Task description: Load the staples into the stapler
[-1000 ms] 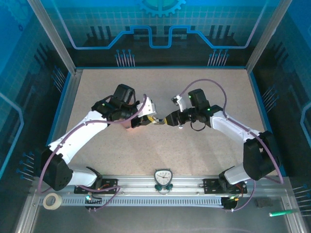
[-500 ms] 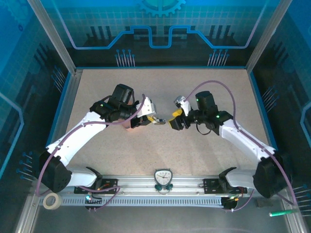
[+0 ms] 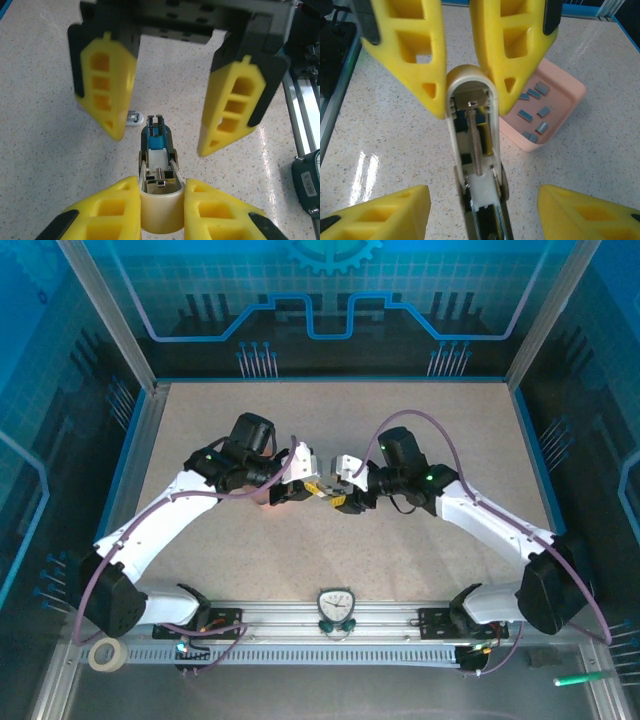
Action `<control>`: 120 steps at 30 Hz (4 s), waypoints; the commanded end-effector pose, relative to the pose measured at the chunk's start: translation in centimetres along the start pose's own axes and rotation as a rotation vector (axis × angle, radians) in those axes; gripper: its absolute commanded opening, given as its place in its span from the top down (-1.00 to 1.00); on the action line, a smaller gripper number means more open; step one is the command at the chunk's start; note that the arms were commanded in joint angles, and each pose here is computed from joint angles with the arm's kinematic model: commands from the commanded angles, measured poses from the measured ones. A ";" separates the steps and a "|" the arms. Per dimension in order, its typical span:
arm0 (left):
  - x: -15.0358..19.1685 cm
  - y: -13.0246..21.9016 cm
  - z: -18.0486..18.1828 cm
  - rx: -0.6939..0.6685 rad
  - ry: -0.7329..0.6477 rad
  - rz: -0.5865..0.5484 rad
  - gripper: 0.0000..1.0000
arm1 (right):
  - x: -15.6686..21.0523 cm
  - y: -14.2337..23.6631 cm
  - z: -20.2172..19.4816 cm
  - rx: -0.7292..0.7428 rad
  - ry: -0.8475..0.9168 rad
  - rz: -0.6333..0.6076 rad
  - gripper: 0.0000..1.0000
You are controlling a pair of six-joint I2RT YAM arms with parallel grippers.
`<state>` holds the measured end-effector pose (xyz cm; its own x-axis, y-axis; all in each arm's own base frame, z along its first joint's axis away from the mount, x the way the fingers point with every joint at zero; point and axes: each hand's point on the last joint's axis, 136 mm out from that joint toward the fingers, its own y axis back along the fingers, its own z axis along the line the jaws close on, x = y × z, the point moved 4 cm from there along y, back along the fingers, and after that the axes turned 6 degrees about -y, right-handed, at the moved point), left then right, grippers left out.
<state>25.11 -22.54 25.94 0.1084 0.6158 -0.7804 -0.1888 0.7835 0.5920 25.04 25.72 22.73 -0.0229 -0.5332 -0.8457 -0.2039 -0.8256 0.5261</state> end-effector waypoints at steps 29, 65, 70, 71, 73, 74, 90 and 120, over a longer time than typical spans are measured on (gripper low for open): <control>2.9 1.9 6.4 -0.516 0.551 -0.075 -0.67 | 5.3 -3.4 -6.3 0.479 -0.853 0.059 0.65; 11.4 -3.1 7.3 -0.635 1.124 0.033 -0.61 | 20.1 3.4 -12.3 0.990 -1.227 0.190 0.63; 11.4 -3.5 7.7 -0.629 1.137 0.033 -0.61 | 20.9 2.4 -12.5 0.968 -1.242 0.212 0.62; 11.5 -3.6 7.7 -0.629 1.141 0.036 -0.60 | 21.0 2.2 -12.5 0.968 -1.245 0.216 0.62; 11.4 -3.6 7.8 -0.629 1.144 0.035 -0.60 | 21.3 2.2 -12.4 0.975 -1.247 0.222 0.61; 11.4 -3.7 7.9 -0.629 1.145 0.035 -0.61 | 21.5 2.2 -12.4 0.978 -1.247 0.226 0.60; 12.2 -3.6 8.1 -0.640 1.196 0.140 -0.63 | 20.9 2.9 -10.4 0.937 -1.256 0.243 0.06; 15.2 -10.1 8.1 -0.386 1.365 0.339 -0.36 | 10.8 5.7 -7.9 0.649 -1.202 0.055 0.04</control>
<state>37.05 -19.26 9.58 -0.9331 0.0126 -0.3594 -0.3286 0.3765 0.8662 31.79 13.37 16.37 -0.8035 0.2047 -0.5590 -0.5921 -0.3720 0.7149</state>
